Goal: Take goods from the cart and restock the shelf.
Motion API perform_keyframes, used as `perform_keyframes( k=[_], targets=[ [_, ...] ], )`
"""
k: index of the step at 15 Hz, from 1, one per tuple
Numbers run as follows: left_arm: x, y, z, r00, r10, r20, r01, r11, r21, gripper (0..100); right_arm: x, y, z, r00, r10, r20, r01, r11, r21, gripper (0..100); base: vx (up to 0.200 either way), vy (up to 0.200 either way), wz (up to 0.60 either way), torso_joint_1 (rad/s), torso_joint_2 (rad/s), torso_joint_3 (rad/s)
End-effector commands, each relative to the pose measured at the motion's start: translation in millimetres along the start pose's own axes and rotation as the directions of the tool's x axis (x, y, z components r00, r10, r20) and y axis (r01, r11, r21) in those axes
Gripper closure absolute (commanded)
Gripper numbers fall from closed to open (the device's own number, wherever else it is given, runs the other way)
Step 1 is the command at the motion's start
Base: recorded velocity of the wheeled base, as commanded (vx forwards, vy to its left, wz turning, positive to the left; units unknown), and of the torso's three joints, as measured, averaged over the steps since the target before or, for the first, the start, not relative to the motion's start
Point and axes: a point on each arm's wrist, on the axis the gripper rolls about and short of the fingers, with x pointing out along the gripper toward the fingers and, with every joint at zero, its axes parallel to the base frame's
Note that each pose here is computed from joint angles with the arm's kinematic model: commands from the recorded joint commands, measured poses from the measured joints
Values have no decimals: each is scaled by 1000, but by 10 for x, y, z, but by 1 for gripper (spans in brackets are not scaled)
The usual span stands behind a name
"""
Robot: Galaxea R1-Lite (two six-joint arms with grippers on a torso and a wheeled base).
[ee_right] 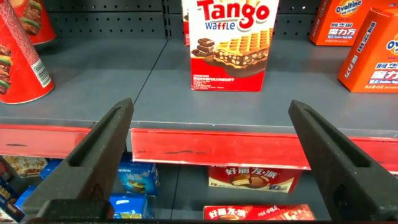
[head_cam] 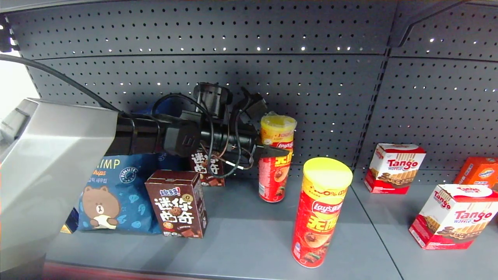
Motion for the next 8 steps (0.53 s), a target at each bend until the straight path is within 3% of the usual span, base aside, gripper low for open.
perform_keyframes(
  k=[1,8],
  targets=[
    [50,25,-35,1000,-3,0,3,1000,-1,100,1,0,1,1000,0,-1,0,1000,0,0,0,0,0,0,0,0],
    [139,60,-134,1000,-8,-4,8,1000,-5,100,1,0,1,1000,0,-1,0,1000,0,0,0,0,0,0,0,0]
  ],
)
